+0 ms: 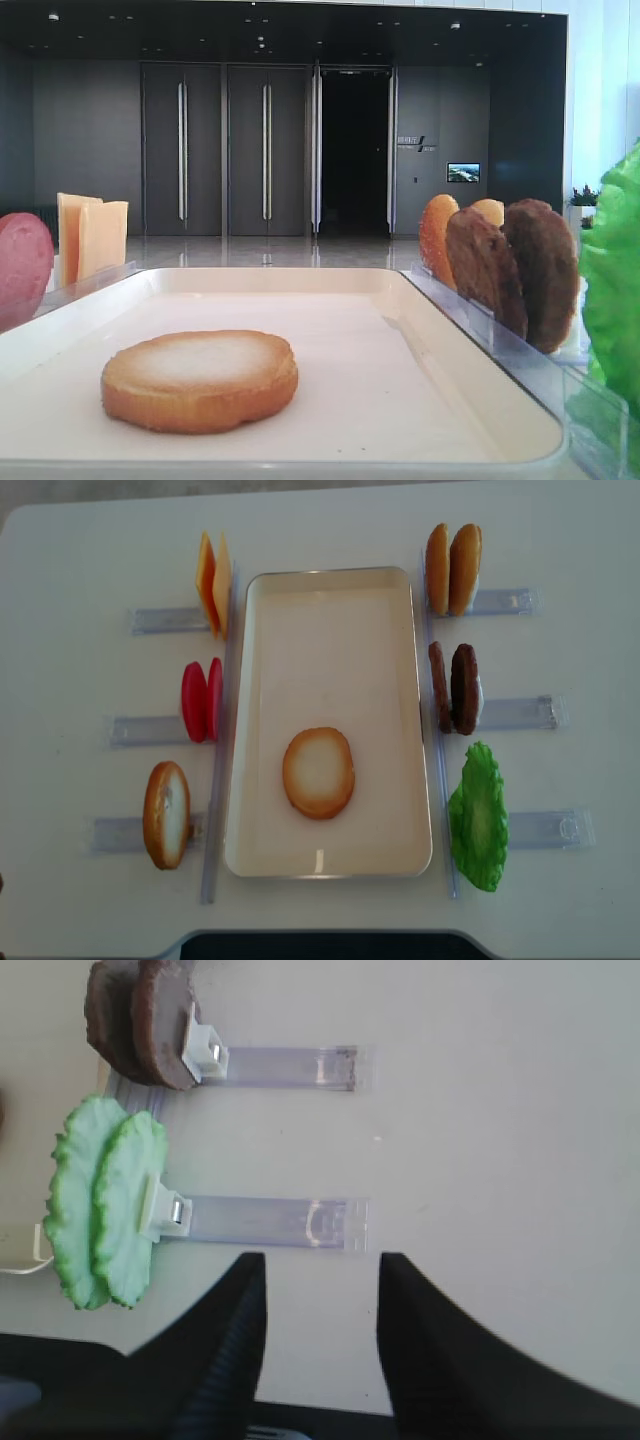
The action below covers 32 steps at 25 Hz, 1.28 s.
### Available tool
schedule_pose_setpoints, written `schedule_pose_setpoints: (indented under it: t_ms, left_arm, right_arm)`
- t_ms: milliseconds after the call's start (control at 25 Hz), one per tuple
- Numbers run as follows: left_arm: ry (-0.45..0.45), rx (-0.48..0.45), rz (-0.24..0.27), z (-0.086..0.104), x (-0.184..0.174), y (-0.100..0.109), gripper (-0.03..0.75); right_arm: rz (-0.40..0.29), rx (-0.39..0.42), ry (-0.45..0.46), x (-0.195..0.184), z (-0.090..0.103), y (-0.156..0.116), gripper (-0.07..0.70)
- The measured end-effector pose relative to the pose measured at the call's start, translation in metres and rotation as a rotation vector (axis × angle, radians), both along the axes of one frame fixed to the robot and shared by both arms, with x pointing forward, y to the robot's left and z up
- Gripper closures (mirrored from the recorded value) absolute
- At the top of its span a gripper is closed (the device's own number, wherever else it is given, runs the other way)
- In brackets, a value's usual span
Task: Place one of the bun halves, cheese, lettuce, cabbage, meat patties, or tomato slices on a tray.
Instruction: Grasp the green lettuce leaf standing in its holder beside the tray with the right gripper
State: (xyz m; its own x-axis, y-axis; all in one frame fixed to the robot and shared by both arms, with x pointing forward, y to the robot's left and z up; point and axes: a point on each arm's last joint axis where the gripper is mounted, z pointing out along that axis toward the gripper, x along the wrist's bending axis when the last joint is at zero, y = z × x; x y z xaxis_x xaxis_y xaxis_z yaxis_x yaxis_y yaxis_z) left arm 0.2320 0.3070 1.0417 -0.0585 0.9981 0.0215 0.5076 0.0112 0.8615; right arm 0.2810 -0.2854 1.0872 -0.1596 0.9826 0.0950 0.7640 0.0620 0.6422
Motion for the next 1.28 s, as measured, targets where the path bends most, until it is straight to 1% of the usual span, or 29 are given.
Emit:
schedule_pose_setpoints:
  t_ms: [80, 200, 360, 440, 520, 720, 1080, 1200, 1280]
  left_arm:
    - [0.000, 0.000, 0.000, 0.000, 0.000, 0.000, 0.496]
    - [0.000, 0.001, 0.000, 0.000, 0.000, 0.000, 0.496]
    - [0.000, 0.004, 0.002, 0.000, 0.000, 0.000, 0.496]
    - [0.000, 0.006, 0.004, 0.000, 0.000, 0.001, 0.496]
    - [0.001, 0.006, 0.004, 0.000, 0.000, 0.001, 0.496]
    - [0.002, 0.007, 0.005, 0.000, 0.000, 0.001, 0.496]
    - [0.002, 0.009, 0.006, 0.000, 0.000, 0.001, 0.496]
    - [0.002, 0.009, 0.006, 0.000, 0.000, 0.001, 0.496]
    - [0.002, 0.009, 0.006, 0.000, 0.000, 0.001, 0.496]
  right_arm:
    - [-0.001, -0.009, 0.054, 0.014, 0.003, 0.003, 0.329]
    - [-0.012, -0.004, 0.158, 0.037, 0.001, 0.008, 0.293]
    - [-0.017, -0.023, 0.279, 0.062, -0.008, 0.013, 0.274]
    - [-0.019, -0.038, 0.363, 0.077, -0.018, 0.016, 0.272]
    - [-0.018, -0.040, 0.401, 0.083, -0.023, 0.018, 0.272]
    - [-0.018, -0.036, 0.407, 0.083, -0.023, 0.019, 0.272]
    - [-0.017, -0.028, 0.388, 0.080, -0.020, 0.018, 0.272]
    - [-0.009, -0.001, 0.391, 0.080, -0.019, 0.021, 0.272]
    - [0.012, 0.016, 0.382, 0.080, -0.015, 0.025, 0.272]
